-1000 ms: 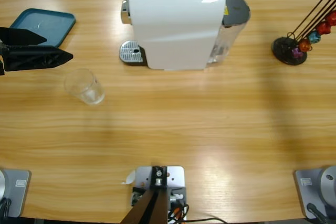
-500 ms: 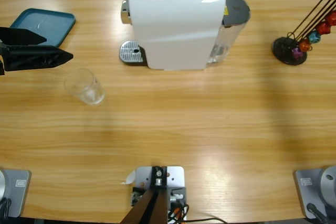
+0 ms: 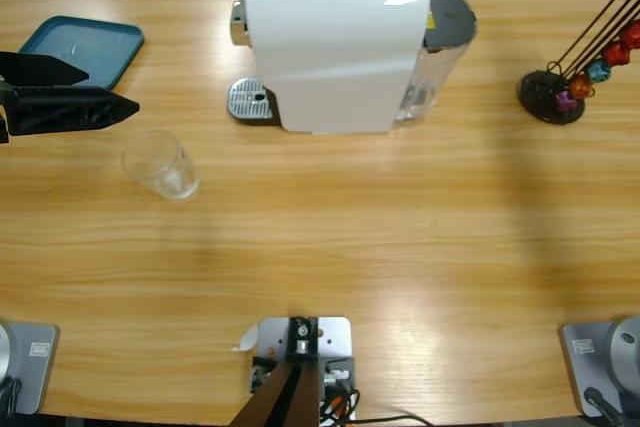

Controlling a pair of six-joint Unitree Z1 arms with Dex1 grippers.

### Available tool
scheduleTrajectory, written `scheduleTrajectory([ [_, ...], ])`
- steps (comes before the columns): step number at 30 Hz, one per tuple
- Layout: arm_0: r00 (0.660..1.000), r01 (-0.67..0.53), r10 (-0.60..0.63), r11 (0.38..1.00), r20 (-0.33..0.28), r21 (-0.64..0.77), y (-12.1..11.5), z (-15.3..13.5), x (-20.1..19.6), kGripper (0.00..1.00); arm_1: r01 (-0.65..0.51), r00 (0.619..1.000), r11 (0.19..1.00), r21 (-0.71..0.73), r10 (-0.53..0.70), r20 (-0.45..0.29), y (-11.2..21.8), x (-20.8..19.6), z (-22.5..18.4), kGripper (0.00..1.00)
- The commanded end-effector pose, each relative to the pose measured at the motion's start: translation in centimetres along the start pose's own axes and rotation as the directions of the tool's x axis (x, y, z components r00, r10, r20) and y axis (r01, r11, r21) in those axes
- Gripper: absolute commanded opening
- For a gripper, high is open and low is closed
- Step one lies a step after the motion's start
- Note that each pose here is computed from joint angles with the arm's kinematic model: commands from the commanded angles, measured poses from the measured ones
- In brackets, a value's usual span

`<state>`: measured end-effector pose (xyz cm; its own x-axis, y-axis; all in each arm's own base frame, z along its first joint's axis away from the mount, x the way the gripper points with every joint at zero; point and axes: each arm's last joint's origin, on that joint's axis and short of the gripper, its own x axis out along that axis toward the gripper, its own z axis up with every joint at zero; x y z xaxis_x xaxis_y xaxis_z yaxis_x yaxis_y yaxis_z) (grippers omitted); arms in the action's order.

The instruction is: Pour coffee

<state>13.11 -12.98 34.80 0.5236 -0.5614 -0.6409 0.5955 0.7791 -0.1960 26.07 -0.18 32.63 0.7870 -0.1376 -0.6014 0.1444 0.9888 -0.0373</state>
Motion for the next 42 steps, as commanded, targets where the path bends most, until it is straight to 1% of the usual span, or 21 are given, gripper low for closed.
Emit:
scheduleTrajectory([
  [1,0.998,-0.013,0.012,1.000,-0.057,-0.016,0.1,-1.0,1.4,0.996,-0.019,0.999,0.999,-0.033,0.018,-0.031,0.0,0.9,-0.6,0.227],
  [5,0.998,-0.013,0.012,1.000,-0.057,-0.018,0.1,-1.1,1.4,0.996,-0.026,0.999,0.999,-0.035,0.025,-0.021,0.0,0.7,-0.5,0.227],
  [11,0.998,-0.013,0.012,1.000,-0.058,-0.018,0.1,-1.1,1.4,0.996,-0.041,0.999,0.998,-0.043,0.042,0.029,-0.1,-0.7,0.4,0.227],
  [14,0.998,-0.012,0.011,1.000,-0.054,-0.018,0.1,-1.1,1.3,0.996,-0.071,0.996,0.997,-0.009,0.071,0.058,-0.1,-1.9,0.8,0.225],
  [18,0.999,-0.011,0.010,1.000,-0.050,-0.017,0.1,-1.1,1.2,0.996,-0.179,0.977,0.984,0.017,0.175,0.125,1.1,-5.5,1.4,0.223],
  [20,0.999,-0.009,0.009,1.000,-0.044,-0.017,0.1,-1.1,1.1,0.996,-0.262,0.955,0.965,-0.002,0.260,0.142,1.9,-7.2,1.5,0.223],
  [22,0.999,-0.006,0.005,1.000,-0.036,-0.017,0.1,-1.0,0.9,0.996,-0.352,0.925,0.935,-0.039,0.354,0.137,2.9,-8.7,1.1,0.223],
  [24,1.000,-0.004,0.003,1.000,-0.027,-0.017,0.0,-0.9,0.7,0.996,-0.456,0.876,0.885,-0.097,0.465,0.125,4.1,-10.2,0.6,0.223],
  [26,1.000,-0.004,0.004,1.000,-0.022,-0.014,0.1,-1.1,0.5,0.996,-0.564,0.808,0.809,-0.164,0.582,0.095,5.4,-11.6,0.0,0.223],
  [27,1.000,-0.006,0.006,1.000,-0.020,-0.012,0.1,-1.2,0.4,0.996,-0.631,0.753,0.748,-0.207,0.655,0.069,6.2,-12.4,-0.4,0.225],
  [29,1.000,-0.014,0.014,1.000,-0.024,-0.009,0.2,-1.4,0.2,0.996,-0.736,0.646,0.628,-0.254,0.763,0.016,7.4,-13.5,-0.9,0.227],
  [31,0.999,-0.021,0.021,1.000,-0.034,-0.007,0.3,-1.6,0.1,0.996,-0.819,0.534,0.502,-0.276,0.844,-0.051,8.9,-14.2,-1.4,0.227],
  [33,0.999,-0.022,0.022,1.000,-0.032,-0.007,0.3,-1.7,0.0,0.996,-0.867,0.455,0.410,-0.282,0.883,-0.115,10.5,-14.6,-1.9,0.226],
  [34,0.999,-0.022,0.022,1.000,-0.031,-0.007,0.3,-1.7,-0.1,0.996,-0.882,0.426,0.376,-0.285,0.894,-0.139,11.3,-14.7,-2.2,0.226],
  [38,0.999,-0.022,0.021,1.000,-0.029,-0.014,0.4,-2.0,-0.3,0.996,-0.933,0.296,0.238,-0.269,0.934,-0.202,14.6,-14.1,-2.1,0.227],
  [39,0.999,-0.022,0.021,1.000,-0.030,-0.014,0.4,-2.1,-0.3,0.996,-0.945,0.252,0.189,-0.265,0.941,-0.227,16.2,-13.8,-1.7,0.227],
  [42,0.999,-0.022,0.022,1.000,-0.028,-0.011,0.4,-2.0,-0.3,0.996,-0.962,0.169,0.097,-0.257,0.945,-0.278,20.6,-12.3,-0.8,0.227],
])
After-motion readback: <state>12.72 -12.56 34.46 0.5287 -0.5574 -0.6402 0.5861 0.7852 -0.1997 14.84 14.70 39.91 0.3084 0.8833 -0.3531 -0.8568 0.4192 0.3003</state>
